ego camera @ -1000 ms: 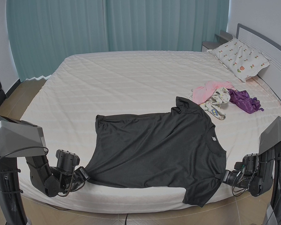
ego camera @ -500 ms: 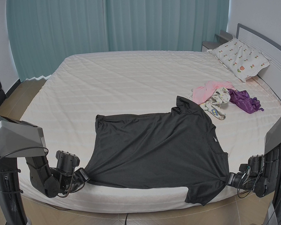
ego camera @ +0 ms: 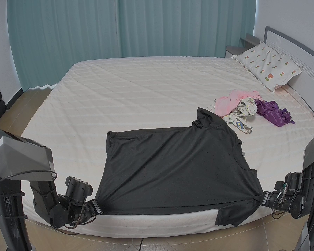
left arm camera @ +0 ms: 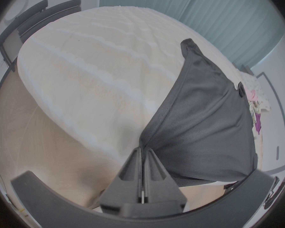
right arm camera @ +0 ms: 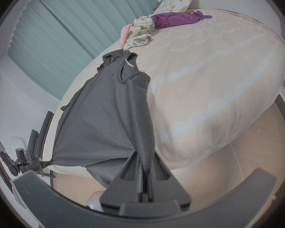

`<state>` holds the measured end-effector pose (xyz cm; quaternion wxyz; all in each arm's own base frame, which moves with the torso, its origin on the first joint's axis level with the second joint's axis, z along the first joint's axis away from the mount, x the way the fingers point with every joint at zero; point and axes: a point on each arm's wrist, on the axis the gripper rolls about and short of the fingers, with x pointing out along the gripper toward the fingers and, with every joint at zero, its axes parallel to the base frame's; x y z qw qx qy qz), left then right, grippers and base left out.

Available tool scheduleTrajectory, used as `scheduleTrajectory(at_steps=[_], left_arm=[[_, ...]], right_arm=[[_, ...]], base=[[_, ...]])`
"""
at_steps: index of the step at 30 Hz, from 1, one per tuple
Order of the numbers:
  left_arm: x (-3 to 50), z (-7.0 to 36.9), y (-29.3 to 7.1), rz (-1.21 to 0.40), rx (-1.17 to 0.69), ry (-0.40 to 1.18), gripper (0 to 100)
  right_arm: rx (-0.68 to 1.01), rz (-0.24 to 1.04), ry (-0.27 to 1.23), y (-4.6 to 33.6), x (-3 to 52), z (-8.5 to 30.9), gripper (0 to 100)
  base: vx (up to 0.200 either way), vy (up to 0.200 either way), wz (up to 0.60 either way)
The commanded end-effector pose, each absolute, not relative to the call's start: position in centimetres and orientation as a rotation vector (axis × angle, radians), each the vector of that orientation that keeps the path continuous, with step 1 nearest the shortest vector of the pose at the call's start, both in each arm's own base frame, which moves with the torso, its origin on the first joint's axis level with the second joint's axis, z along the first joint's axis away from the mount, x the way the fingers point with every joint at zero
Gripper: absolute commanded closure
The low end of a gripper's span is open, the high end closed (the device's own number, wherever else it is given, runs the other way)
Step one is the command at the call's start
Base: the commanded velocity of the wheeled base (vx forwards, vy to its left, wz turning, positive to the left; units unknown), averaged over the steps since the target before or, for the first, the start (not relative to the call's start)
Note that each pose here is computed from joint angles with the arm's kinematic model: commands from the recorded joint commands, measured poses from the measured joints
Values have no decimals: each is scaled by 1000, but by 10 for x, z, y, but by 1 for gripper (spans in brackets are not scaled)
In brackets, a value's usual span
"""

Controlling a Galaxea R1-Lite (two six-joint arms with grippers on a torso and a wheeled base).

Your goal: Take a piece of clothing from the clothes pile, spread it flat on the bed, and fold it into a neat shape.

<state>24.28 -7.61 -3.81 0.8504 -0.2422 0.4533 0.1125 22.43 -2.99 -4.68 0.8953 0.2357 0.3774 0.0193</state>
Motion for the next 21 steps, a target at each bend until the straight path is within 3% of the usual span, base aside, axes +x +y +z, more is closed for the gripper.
scheduleTrajectory(at_steps=[1,8,9,11,12,21], left_arm=[[234,-40,-81,228,-472,1001,100],[229,-41,-86,216,-447,1032,100],[229,-41,-86,215,-449,1029,0],[230,-40,-86,211,-453,1022,0],[231,-40,-87,210,-455,1019,0],[243,-27,-87,185,-526,914,0]], right_arm=[[488,34,760,-32,225,-44,100],[492,25,766,-35,227,-48,100],[492,25,766,-35,227,-49,100],[489,26,768,-35,227,-49,100],[489,26,766,-35,228,-49,0],[494,1,663,-47,234,-31,0]], base=[[0,0,0],[0,0,0],[0,0,0],[0,0,0],[0,0,0],[0,0,0]])
